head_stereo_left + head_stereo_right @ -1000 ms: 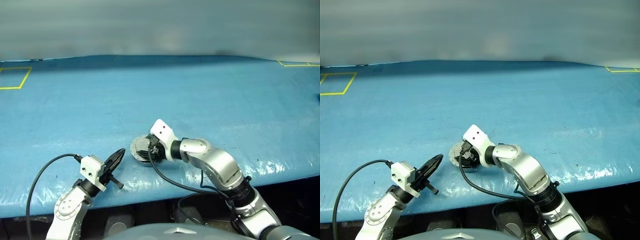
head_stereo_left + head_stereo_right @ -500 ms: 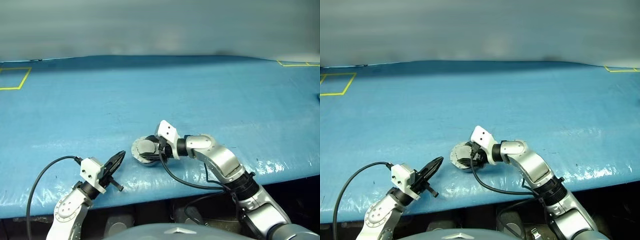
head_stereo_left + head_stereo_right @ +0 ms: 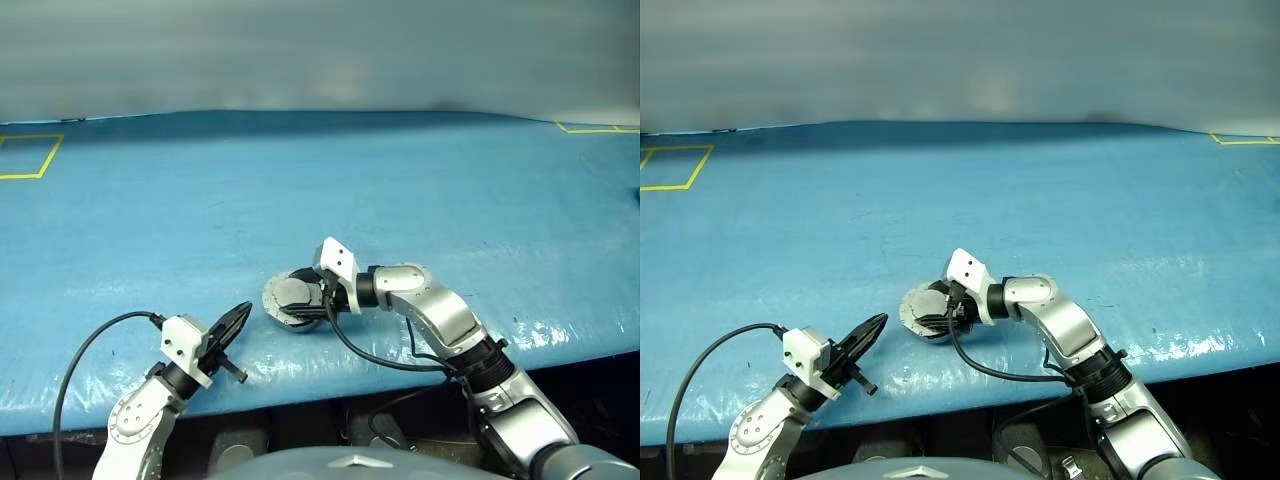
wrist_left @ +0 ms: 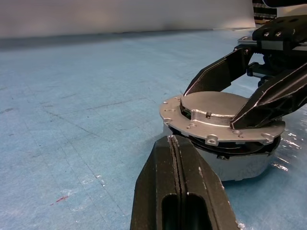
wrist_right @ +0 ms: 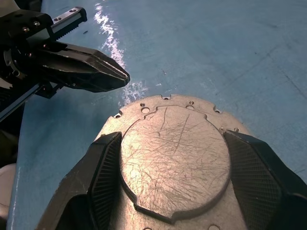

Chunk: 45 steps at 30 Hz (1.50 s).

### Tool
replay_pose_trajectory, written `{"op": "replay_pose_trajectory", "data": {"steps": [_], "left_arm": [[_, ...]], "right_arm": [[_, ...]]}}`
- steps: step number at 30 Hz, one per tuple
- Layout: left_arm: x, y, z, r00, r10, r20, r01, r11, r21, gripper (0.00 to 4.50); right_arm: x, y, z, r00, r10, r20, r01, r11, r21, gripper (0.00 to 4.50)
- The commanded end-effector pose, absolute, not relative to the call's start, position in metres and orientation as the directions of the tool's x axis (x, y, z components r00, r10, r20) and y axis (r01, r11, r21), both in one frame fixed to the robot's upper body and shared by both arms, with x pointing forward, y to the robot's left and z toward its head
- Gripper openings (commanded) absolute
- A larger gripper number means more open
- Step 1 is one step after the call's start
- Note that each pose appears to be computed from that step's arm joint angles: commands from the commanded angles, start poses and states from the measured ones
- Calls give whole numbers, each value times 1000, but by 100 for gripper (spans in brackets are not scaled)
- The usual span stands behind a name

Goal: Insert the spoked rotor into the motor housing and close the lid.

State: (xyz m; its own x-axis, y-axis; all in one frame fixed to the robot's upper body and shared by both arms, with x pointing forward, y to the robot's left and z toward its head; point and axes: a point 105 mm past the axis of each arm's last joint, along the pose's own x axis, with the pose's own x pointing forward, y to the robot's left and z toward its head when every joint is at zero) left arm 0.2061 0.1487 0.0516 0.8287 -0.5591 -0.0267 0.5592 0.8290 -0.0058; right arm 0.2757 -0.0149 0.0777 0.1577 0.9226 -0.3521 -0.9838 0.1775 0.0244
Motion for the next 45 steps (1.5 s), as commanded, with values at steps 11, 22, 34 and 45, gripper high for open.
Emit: {"op": "replay_pose_trajectory", "data": {"steps": [11, 22, 34, 45], "left_arm": [[202, 145, 54, 832, -555, -8, 555, 832, -21, 0], [200, 144, 55, 831, -556, -6, 556, 831, -21, 0], [201, 140, 56, 823, -568, -2, 568, 823, -24, 0], [200, 140, 56, 828, -561, 0, 561, 828, -28, 0]], "right_arm": [[283, -13, 84, 81, 928, -363, -996, 58, -73, 304], [286, -15, 75, 67, 919, -388, -994, 27, -108, 304], [295, -20, 86, 15, 898, -439, -991, -47, -129, 304], [295, -22, 77, -36, 874, -485, -980, -125, -152, 304]]}}
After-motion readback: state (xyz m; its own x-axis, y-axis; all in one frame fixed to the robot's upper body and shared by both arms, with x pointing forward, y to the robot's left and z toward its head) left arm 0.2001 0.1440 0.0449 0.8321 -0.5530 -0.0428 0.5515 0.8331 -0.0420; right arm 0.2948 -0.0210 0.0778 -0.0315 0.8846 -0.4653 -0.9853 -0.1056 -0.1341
